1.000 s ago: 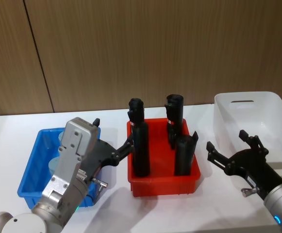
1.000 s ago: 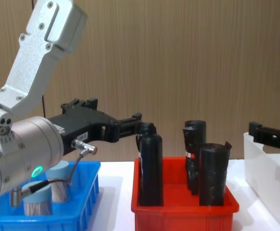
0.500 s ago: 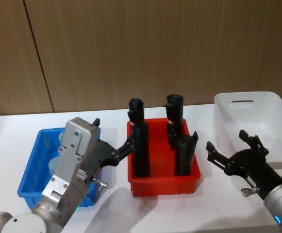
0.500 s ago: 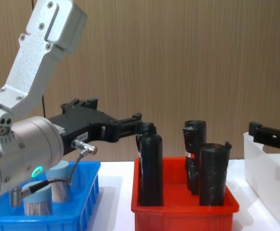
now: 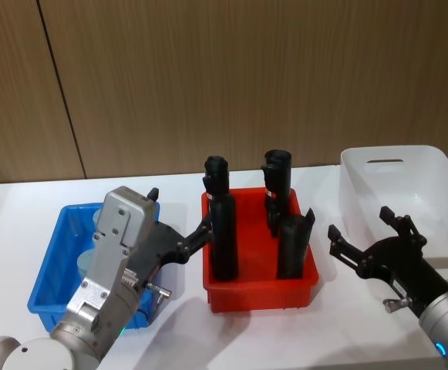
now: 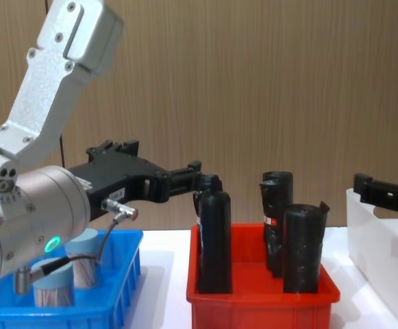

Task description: Pick the cotton swabs from the blue box and place them into the white box.

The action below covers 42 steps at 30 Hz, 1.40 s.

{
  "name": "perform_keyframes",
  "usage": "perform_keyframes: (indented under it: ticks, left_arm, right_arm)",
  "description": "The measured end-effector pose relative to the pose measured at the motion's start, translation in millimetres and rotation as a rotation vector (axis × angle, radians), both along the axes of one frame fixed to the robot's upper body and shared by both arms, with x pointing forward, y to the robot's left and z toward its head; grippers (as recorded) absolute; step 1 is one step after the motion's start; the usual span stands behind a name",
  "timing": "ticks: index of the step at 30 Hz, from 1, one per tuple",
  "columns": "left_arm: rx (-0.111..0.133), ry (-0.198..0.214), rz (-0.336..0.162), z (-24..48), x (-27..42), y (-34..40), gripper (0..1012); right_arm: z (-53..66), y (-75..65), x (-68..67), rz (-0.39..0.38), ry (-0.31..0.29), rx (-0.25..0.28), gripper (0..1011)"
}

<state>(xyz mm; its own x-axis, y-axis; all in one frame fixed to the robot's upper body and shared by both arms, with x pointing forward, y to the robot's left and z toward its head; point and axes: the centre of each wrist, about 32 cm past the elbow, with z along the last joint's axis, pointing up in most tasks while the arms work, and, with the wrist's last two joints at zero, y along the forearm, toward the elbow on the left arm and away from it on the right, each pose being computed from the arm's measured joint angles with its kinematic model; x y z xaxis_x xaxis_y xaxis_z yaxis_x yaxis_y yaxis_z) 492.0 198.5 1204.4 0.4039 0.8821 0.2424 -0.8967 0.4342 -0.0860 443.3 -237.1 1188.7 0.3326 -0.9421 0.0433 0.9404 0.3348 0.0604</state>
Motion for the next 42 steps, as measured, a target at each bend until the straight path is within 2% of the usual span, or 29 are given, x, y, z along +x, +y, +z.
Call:
perform_keyframes:
  ticks: [11,21,30,37,42]
  left_arm:
    - [-0.017,0.010,0.025,-1.3,0.2,2.3,1004]
    - [-0.047,0.049,0.080,-5.7,-3.0,7.3,1004]
    - [-0.095,0.096,0.117,-11.3,-5.1,12.8,1004]
    - [-0.152,0.143,0.148,-17.2,-1.8,18.9,1004]
    - [-0.181,0.167,0.171,-19.8,1.1,23.3,1004]
  right_arm:
    - [0.0,0.0,0.0,0.000,0.000,0.000,1001]
    - [0.0,0.0,0.0,0.000,0.000,0.000,1001]
    - [0.0,0.0,0.0,0.000,0.000,0.000,1002]
    - [0.0,0.0,0.0,0.000,0.000,0.000,1001]
    - [0.0,0.0,0.0,0.000,0.000,0.000,1001]
